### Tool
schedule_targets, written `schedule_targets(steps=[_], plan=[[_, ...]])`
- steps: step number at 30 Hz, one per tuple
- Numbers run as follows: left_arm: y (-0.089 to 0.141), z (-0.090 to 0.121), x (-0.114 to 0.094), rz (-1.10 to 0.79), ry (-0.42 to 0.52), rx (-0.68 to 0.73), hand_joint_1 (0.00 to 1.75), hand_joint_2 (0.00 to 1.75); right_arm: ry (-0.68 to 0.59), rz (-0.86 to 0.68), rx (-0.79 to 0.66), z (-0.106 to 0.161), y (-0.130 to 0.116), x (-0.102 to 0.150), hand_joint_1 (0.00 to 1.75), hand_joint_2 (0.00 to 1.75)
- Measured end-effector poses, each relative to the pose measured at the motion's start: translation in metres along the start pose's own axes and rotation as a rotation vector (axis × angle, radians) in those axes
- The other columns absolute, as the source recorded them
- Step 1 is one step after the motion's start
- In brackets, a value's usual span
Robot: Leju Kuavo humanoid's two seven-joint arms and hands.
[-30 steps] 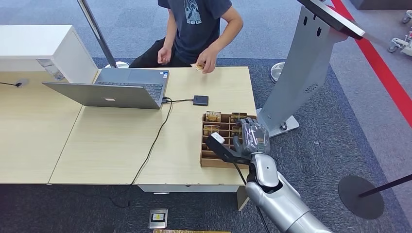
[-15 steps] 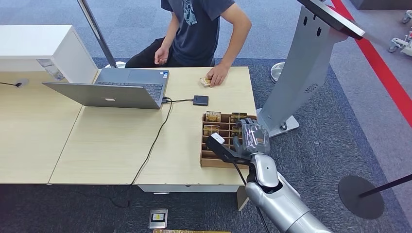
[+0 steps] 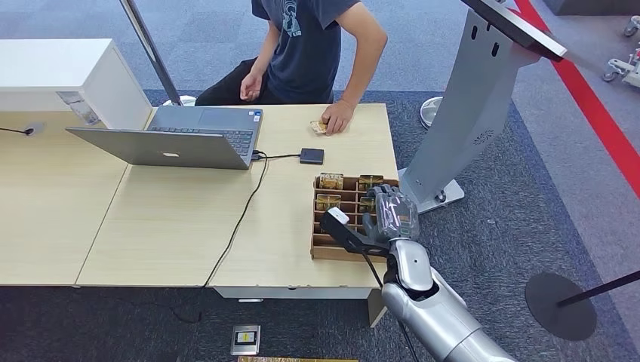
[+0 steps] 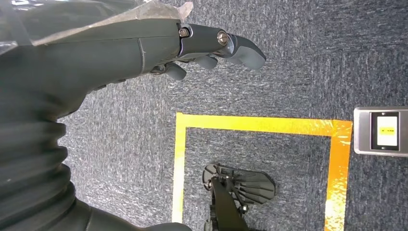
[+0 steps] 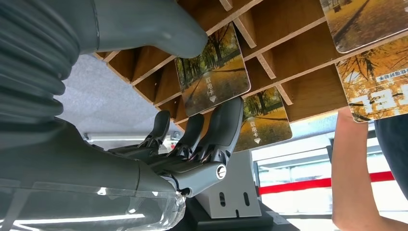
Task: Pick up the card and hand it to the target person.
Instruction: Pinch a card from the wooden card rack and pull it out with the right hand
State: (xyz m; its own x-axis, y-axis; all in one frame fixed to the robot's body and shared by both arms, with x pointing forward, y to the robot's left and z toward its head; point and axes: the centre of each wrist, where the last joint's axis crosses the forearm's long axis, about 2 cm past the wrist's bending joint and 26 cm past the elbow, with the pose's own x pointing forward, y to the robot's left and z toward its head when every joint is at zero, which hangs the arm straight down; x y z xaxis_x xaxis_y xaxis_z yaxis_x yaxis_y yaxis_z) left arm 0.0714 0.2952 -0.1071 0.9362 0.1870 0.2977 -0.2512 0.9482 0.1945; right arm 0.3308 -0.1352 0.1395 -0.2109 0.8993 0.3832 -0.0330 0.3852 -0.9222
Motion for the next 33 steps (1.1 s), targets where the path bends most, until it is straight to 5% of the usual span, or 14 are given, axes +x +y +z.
schedule_targets(steps=[10,25,33], plan=[[-0.0001,0.0000,0.0000,0.000,0.000,0.000,0.00,1.75,0.000,0.000,0.001,0.0000,0.0000,0.0000,0.79,1.75],[-0.0020,0.0005,0.0001,0.000,-0.001,-0.005,0.00,1.75,0.007,-0.001,0.014,0.0004,0.0006,-0.0001,1.04,1.75],[-0.0021,0.0005,-0.0001,0.007,-0.002,-0.007,0.00,1.75,0.005,-0.006,0.018,-0.0001,0.0001,-0.0001,0.99,1.75]])
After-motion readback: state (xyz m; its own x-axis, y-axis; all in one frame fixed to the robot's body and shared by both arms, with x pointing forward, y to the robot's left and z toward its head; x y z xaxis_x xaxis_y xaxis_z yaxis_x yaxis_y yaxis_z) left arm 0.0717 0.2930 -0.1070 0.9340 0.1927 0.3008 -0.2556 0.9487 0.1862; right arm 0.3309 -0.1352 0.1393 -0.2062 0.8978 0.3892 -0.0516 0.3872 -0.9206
